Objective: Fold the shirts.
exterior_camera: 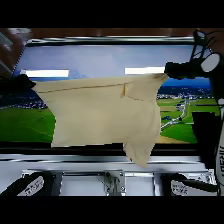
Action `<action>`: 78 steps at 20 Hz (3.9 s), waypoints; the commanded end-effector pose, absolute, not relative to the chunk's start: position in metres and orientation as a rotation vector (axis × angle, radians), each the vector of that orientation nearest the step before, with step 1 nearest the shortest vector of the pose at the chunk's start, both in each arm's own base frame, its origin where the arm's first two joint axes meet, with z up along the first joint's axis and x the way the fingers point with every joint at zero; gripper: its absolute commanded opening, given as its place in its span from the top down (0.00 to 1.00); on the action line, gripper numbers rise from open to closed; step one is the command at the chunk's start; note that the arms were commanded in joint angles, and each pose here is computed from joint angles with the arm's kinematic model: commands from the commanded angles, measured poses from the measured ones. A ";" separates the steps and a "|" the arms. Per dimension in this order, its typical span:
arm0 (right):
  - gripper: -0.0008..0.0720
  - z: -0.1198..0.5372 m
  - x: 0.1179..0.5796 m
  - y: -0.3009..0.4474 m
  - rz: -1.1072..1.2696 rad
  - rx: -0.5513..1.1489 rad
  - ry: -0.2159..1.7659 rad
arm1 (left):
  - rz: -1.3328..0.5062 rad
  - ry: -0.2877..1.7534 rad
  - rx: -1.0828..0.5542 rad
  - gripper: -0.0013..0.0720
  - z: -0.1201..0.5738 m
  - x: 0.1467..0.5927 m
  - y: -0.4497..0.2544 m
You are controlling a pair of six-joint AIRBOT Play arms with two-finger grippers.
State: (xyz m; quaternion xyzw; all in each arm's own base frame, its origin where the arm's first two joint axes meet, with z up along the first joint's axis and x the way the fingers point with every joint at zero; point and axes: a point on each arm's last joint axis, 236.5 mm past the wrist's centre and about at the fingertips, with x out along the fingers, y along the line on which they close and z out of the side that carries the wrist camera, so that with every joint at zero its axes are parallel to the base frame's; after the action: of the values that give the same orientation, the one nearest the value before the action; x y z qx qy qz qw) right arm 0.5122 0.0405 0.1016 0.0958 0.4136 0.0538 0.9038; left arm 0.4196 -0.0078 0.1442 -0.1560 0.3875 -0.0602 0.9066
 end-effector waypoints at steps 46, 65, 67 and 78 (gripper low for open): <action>0.06 -0.028 0.265 0.021 0.217 0.644 1.558 | -0.148 1.549 -0.783 0.15 -0.090 0.204 0.007; 0.06 -0.051 0.237 -0.010 0.153 0.463 1.655 | -0.246 1.631 -0.778 0.93 -0.127 0.223 -0.043; 0.06 -0.061 0.226 0.009 0.173 0.553 1.682 | -0.269 1.634 -0.781 0.93 -0.121 0.225 -0.044; 0.28 -0.117 0.235 0.050 0.097 0.866 1.509 | -0.355 1.555 -0.810 0.93 -0.106 0.241 -0.056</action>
State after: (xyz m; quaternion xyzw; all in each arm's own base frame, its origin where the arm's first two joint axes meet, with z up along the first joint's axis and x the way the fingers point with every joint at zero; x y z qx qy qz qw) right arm 0.2305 0.0485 -0.1070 0.3617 0.6785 0.0558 0.6370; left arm 0.2390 -0.0542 -0.1075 -0.3522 0.6813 -0.1486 0.6242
